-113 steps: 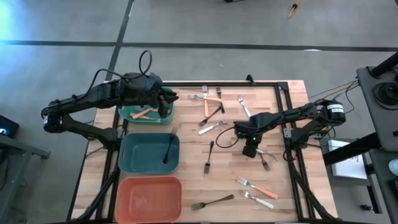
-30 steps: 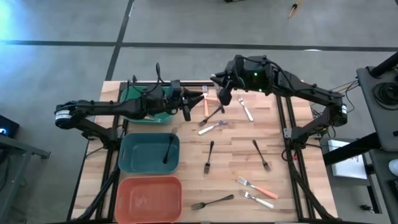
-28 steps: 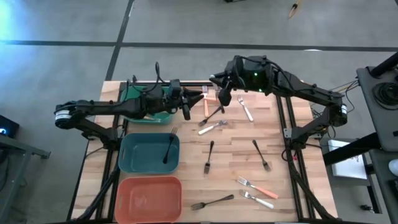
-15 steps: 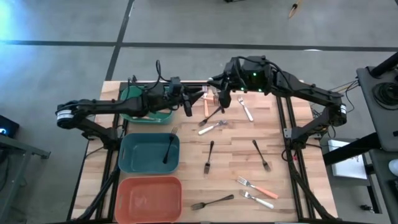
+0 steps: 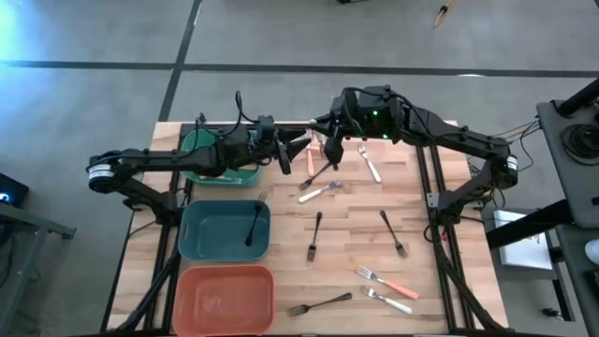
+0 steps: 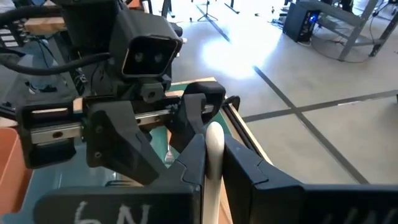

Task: Sort silverware by color (type)
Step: Put the white fork into the orange bin

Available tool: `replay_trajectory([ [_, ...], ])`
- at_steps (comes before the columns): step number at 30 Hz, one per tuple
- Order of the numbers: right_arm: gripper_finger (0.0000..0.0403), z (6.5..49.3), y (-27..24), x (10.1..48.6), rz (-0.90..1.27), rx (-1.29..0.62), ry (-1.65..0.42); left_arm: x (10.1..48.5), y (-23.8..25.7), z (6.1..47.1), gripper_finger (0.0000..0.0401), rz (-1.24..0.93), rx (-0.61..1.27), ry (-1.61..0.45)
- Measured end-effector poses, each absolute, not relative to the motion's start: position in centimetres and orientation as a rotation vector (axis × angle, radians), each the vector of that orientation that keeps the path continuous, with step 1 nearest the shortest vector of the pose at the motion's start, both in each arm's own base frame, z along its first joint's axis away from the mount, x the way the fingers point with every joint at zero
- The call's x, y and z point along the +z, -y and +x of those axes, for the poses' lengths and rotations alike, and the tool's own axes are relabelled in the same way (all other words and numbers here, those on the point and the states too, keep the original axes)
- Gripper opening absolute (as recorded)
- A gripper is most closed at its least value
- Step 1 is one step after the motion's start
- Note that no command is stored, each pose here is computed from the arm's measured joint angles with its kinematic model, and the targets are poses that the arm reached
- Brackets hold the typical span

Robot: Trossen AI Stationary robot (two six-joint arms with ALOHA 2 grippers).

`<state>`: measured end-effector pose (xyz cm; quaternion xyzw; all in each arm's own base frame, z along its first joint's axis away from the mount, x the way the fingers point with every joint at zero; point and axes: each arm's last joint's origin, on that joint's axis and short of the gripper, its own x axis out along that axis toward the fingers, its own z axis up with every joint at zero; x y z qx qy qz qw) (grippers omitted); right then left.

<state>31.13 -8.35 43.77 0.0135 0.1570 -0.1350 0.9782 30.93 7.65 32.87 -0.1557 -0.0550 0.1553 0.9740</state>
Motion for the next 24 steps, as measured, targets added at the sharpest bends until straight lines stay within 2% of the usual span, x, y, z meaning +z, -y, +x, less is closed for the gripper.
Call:
replay_trajectory([
  [19,0.0022,32.6,8.3,43.1,0.047,-0.192,-0.294,33.1,-7.6,31.0,0.0169,-0.31,0.279,0.132],
  [24,0.0022,32.7,8.1,43.1,0.053,-0.146,-0.295,33.1,-7.5,31.0,0.0157,-0.31,0.275,0.131],
])
